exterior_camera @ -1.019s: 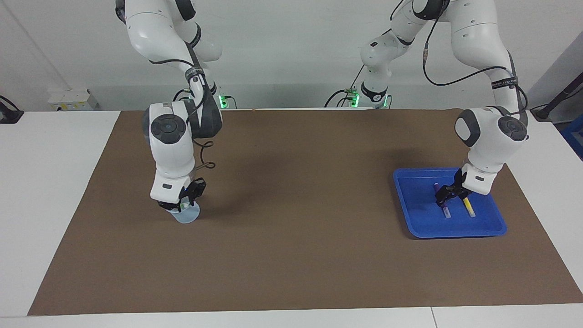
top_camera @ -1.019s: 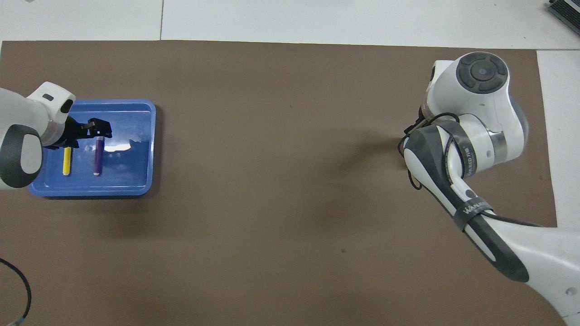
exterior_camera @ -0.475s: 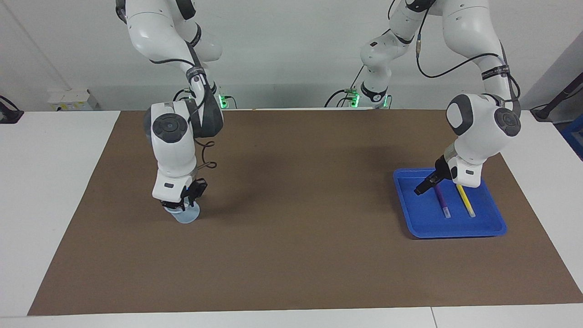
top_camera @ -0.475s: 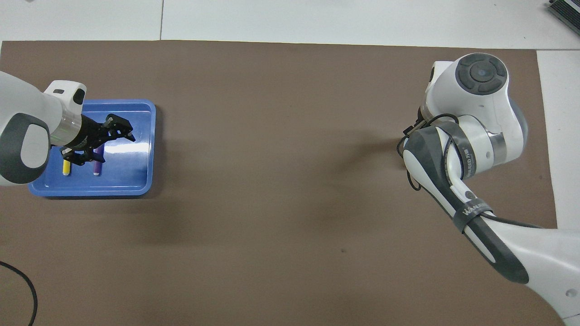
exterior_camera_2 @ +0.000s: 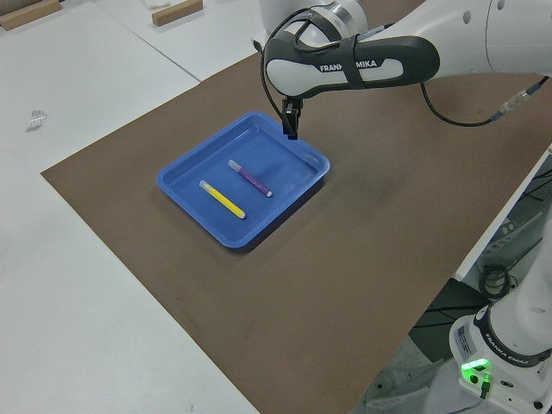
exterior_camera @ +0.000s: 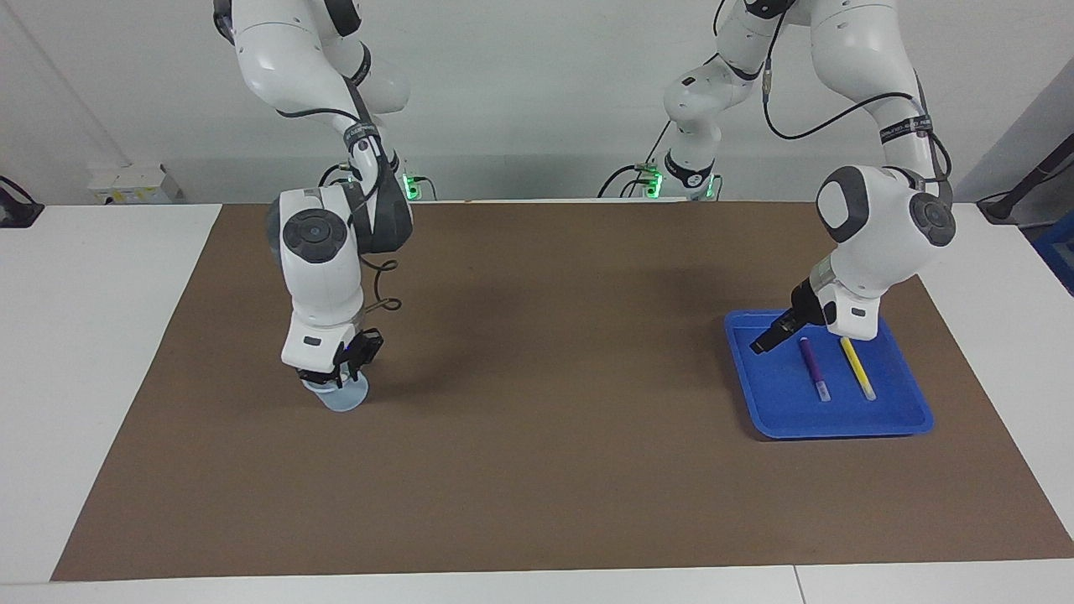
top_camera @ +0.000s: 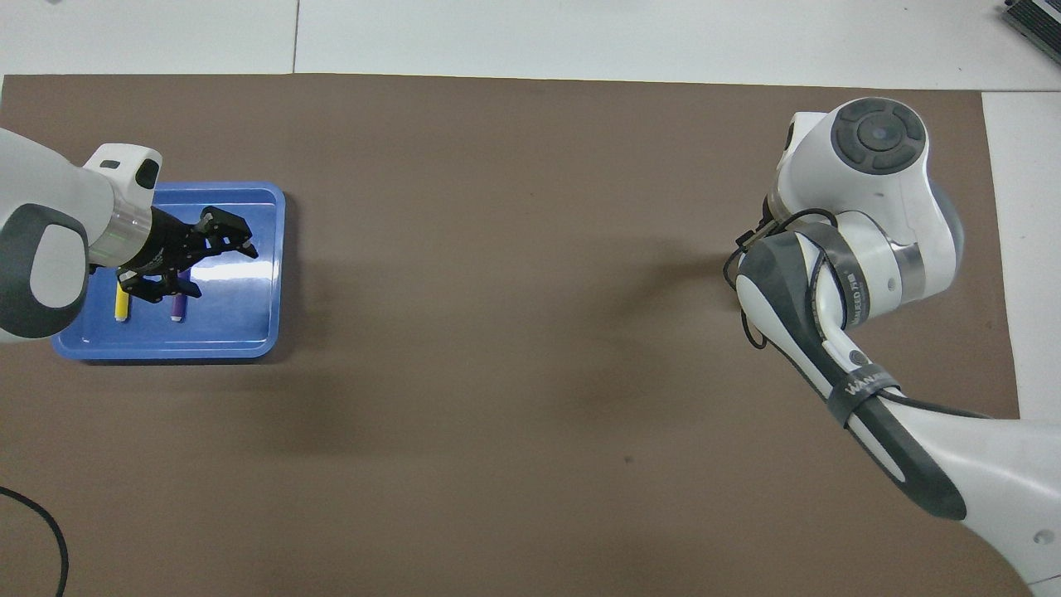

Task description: Right arm passes pens to left for tray arrangement

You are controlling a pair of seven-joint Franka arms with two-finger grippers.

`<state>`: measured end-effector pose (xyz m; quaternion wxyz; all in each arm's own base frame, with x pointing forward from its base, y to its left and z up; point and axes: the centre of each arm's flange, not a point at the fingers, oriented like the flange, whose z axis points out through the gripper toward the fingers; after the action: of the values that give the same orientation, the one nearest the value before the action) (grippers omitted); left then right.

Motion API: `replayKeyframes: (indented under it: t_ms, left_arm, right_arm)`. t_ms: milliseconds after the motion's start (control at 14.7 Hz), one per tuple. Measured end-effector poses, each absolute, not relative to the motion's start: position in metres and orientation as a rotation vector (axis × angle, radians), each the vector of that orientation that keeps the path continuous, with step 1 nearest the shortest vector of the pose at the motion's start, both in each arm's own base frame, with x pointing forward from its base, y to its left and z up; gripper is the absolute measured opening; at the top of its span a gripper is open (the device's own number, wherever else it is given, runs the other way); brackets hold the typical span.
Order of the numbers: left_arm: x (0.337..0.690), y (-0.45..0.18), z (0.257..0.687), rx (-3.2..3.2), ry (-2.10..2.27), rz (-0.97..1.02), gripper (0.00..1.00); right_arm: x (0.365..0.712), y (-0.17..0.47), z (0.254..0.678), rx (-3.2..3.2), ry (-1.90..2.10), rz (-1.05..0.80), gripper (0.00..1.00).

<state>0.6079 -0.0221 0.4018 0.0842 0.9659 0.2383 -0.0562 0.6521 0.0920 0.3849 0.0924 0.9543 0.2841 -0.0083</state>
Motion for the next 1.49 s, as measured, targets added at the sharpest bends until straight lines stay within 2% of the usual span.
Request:
replayKeyframes:
  t_ms: [272,747,1494]
  left_arm:
    - [0.610,-0.018,0.418,2.896,0.662,-0.104,1.00]
    - [0.610,-0.015,0.418,2.892,0.670,-0.105,1.00]
    - [0.604,-0.021,0.417,2.810,0.767,-0.205,1.00]
  right_arm:
    - [0.652,0.092,0.385,2.834,0.843,-0.025,0.30]
    - [0.651,0.092,0.387,2.833,0.839,-0.039,0.30]
    - [0.648,0.093,0.392,2.827,0.848,-0.050,0.30]
